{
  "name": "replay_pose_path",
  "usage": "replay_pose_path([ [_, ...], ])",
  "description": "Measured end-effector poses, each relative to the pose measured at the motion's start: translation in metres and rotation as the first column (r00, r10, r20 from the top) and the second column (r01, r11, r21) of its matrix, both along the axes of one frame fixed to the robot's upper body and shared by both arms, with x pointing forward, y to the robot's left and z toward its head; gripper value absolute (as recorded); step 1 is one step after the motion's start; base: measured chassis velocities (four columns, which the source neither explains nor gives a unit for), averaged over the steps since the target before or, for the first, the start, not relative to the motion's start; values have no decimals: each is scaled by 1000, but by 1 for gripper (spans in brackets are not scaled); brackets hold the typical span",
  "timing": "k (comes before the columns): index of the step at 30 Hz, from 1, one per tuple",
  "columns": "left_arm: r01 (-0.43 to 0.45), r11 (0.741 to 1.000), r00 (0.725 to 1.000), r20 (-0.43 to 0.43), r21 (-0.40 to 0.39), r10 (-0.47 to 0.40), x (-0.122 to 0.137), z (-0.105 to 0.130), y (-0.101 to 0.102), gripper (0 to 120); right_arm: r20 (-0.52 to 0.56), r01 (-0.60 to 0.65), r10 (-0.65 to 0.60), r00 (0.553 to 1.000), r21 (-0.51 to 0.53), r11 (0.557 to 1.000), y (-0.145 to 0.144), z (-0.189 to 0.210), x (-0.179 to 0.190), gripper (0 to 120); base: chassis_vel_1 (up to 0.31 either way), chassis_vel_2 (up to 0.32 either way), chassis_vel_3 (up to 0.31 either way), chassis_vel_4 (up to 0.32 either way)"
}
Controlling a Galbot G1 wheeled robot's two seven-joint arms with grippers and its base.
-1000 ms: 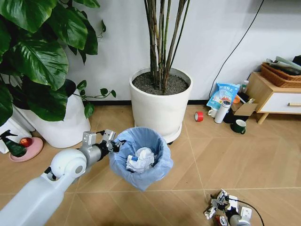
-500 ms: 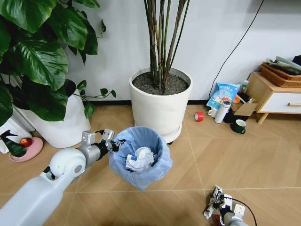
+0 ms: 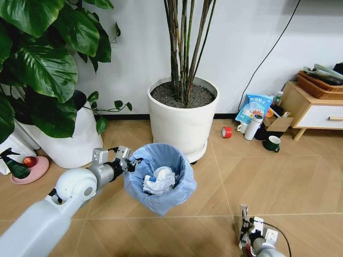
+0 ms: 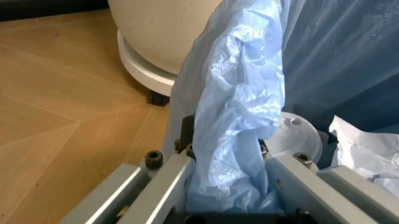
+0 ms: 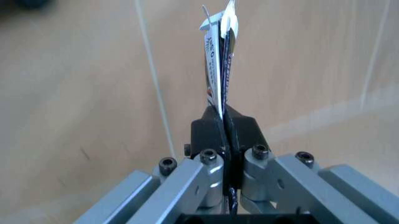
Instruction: Pick up the trash bin and place the garbage on the floor into it.
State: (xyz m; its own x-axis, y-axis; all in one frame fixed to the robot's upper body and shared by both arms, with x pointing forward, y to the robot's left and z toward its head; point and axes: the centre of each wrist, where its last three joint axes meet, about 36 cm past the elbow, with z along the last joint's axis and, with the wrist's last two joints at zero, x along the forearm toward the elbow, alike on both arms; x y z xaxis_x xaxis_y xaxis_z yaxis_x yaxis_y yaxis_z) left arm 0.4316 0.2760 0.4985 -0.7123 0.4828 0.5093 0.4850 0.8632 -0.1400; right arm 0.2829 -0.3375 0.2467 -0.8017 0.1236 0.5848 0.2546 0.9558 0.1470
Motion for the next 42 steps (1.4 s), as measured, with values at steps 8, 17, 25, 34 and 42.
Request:
replay_pose_path([
  [8, -3, 1000, 1000, -1, 5, 3, -1, -1, -2, 1, 286, -129, 164, 944, -140, 982, -3, 107, 40, 0, 0, 0, 0, 0],
  [17, -3, 1000, 1000, -13, -2, 3, -1, -3, -8, 1, 489, -276, 339, 804, -199, 940, 28, 219, 59, 0, 0, 0, 0, 0],
  [25, 10, 1000, 999, -36, -18, -11, 0, -8, -16, 1, 680, -550, 496, 540, -162, 820, 73, 317, 72, 0, 0, 0, 0, 0],
  [34, 26, 999, 998, -61, -37, -28, 3, -11, -22, 1, 688, -668, 588, 426, -200, 717, 84, 332, 76, 0, 0, 0, 0, 0],
  [42, 35, 998, 997, -61, -50, -38, 8, -10, -30, 1, 669, -742, 638, 383, -189, 643, 102, 327, 90, 0, 0, 0, 0, 0],
])
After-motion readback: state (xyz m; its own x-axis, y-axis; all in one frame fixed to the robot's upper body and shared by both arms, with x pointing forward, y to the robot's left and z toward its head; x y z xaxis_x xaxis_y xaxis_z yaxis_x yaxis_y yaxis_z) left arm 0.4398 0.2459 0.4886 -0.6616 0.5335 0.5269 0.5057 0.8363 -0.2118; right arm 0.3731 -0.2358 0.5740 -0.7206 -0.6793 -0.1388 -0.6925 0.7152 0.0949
